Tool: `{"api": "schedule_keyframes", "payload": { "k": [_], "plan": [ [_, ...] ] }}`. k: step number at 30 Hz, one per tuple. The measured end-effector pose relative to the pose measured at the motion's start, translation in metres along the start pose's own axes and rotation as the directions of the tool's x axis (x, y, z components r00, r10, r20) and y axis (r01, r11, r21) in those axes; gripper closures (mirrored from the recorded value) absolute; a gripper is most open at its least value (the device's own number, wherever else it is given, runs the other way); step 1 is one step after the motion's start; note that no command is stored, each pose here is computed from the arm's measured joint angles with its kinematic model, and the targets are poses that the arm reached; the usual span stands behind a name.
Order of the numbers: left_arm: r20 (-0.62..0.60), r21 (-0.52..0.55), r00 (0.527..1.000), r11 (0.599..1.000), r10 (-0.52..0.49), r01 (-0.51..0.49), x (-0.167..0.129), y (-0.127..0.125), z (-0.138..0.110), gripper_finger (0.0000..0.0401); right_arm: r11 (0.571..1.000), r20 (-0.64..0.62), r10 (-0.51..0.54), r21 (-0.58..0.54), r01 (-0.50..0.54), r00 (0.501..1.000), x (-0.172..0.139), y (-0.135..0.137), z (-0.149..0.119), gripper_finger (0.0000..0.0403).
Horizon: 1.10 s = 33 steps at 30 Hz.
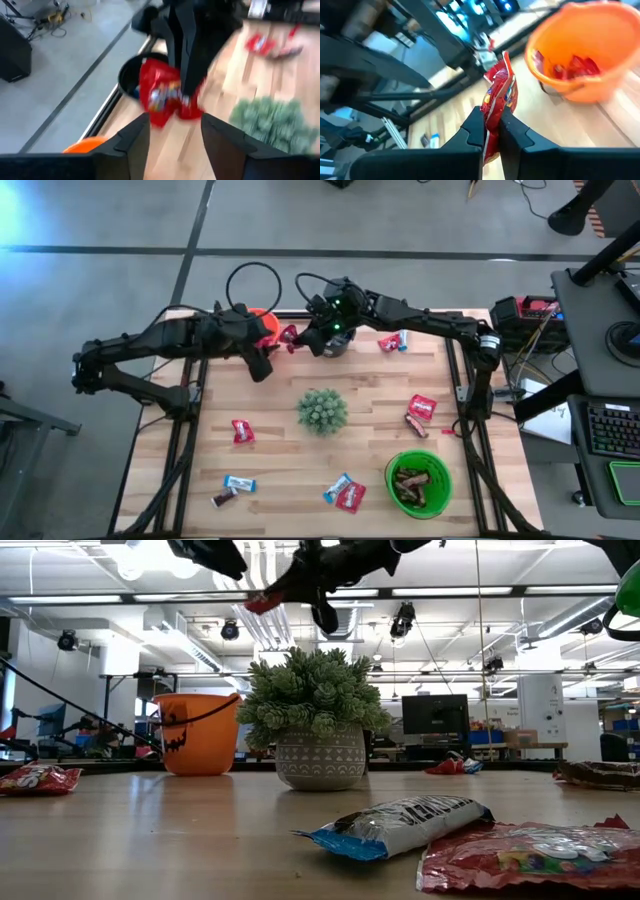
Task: Organize candy in baskets
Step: Put the red candy into the orange bucket
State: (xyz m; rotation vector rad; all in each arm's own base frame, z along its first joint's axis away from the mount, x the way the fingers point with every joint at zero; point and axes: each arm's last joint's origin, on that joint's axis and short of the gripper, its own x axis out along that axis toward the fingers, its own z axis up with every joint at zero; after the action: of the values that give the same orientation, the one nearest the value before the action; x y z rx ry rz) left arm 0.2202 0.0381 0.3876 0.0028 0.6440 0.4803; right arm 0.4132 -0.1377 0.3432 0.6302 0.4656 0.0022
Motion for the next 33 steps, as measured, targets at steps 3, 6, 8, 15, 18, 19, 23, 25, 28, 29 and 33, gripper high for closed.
{"api": "schedule_keyframes", "payload": {
  "k": [3, 6, 8, 15, 18, 19, 23, 25, 28, 29, 33],
  "plan": [
    [-0.092, 0.056, 0.996, 0.998, 0.017, -0.011, -0.003, 0.001, 0.001, 0.0234, 0.999, -0.056, -0.045, 0.001, 0.045, 0.997, -0.005, -0.010, -0.003, 0.0386],
    [-0.182, 0.086, 0.983, 0.996, 0.030, -0.015, -0.004, 0.002, -0.003, 0.0232, 0.996, -0.105, -0.090, -0.002, 0.090, 0.990, -0.012, -0.022, -0.005, 0.0386],
    [-0.226, 0.100, 0.973, 0.995, 0.038, -0.016, -0.003, 0.002, -0.006, 0.0232, 0.992, -0.135, -0.125, -0.008, 0.125, 0.983, -0.017, -0.031, -0.006, 0.0386],
    [-0.335, 0.126, 0.929, 0.984, 0.161, -0.125, 0.004, 0.003, -0.018, 0.0232, 0.975, -0.197, -0.220, -0.003, 0.224, 0.955, -0.040, -0.066, -0.004, 0.0386],
    [-0.365, 0.144, 0.900, 0.970, 0.237, -0.197, 0.004, 0.006, -0.023, 0.0232, 0.968, -0.202, -0.245, -0.002, 0.250, 0.948, -0.049, -0.078, -0.002, 0.0386],
    [-0.372, 0.145, 0.892, 0.966, 0.256, -0.216, 0.004, 0.007, -0.024, 0.0232, 0.966, -0.201, -0.253, -0.004, 0.257, 0.946, -0.052, -0.082, -0.001, 0.0386],
    [-0.379, 0.124, 0.873, 0.952, 0.308, -0.282, 0.004, 0.012, -0.025, 0.0232, 0.959, -0.193, -0.278, 0.005, 0.284, 0.941, -0.062, -0.095, 0.002, 0.0386],
    [-0.375, 0.114, 0.864, 0.942, 0.335, -0.316, 0.004, 0.014, -0.025, 0.0232, 0.957, -0.191, -0.285, 0.000, 0.290, 0.939, -0.064, -0.099, 0.002, 0.0386],
    [-0.375, 0.100, 0.857, 0.935, 0.353, -0.341, 0.004, 0.018, -0.025, 0.0232, 0.955, -0.187, -0.294, -0.008, 0.298, 0.937, -0.068, -0.104, 0.003, 0.0386],
    [-0.377, 0.094, 0.854, 0.933, 0.357, -0.348, 0.004, 0.020, -0.025, 0.0232, 0.954, -0.185, -0.296, -0.006, 0.300, 0.937, -0.069, -0.106, 0.004, 0.0386],
    [-0.389, 0.049, 0.841, 0.920, 0.377, -0.390, 0.006, 0.028, -0.024, 0.0232, 0.951, -0.180, -0.303, 0.001, 0.309, 0.936, -0.072, -0.109, 0.005, 0.0386]
  ]
}}
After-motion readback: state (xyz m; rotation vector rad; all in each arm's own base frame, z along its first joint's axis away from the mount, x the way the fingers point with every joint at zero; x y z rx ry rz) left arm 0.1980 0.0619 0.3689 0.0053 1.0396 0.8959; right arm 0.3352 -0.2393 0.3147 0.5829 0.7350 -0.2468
